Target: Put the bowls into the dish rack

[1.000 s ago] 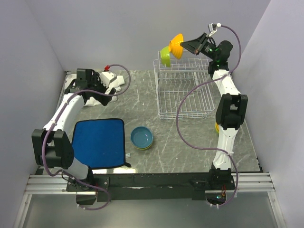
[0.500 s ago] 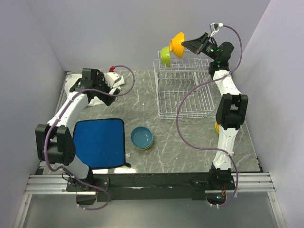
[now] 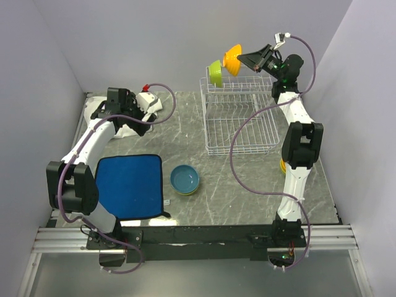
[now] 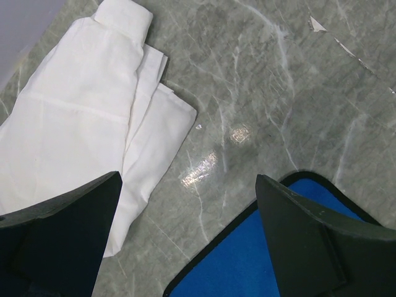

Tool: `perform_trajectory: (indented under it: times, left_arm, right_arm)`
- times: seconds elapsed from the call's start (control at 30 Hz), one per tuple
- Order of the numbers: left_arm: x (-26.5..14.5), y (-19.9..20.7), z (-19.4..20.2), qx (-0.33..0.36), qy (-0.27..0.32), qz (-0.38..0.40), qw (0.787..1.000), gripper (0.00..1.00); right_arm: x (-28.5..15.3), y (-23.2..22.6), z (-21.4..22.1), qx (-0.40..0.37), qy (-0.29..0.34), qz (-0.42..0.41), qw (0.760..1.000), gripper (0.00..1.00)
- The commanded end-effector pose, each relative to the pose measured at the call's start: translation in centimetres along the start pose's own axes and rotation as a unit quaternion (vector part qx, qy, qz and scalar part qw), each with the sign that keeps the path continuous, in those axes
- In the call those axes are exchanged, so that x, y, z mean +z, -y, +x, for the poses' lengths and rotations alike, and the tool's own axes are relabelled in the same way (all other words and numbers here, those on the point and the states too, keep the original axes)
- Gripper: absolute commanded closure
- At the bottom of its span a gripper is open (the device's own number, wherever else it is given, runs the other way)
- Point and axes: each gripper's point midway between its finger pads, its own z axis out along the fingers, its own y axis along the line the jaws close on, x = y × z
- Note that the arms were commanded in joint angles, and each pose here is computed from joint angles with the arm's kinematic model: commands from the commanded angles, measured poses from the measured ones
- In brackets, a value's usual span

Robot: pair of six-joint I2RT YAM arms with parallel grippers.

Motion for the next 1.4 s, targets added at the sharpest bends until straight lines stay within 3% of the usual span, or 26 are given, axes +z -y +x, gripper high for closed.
perform_trajectory:
  times: [0.0, 0.3, 0.63, 1.37]
  left_arm:
    - [-0.6, -1.0, -1.9, 0.006, 0.022, -0.02, 1.0, 0.03]
    - [-0.5, -0.5, -1.0, 0.002, 0.017, -0.02, 1.0, 0.03]
    - [-0.7, -0.4, -1.1, 0.003, 0.02, -0.022, 1.0, 0.03]
    - [0.2, 0.5, -1.1, 0.004, 0.021, -0.014, 1.0, 0.03]
  right_arm:
    - [0.6, -0.9, 0.1, -0.01, 0.009, -0.005, 1.0, 1.0]
    - [1.8, -2.8, 2.4, 0.008, -0.02, -0.037, 0.999, 1.0]
    - [1.9, -0.2, 3.5, 0.036, -0.028, 0.0, 0.999, 1.0]
    - [1.0, 2.4, 2.7, 0.011, -0.027, 0.04, 0.999, 1.0]
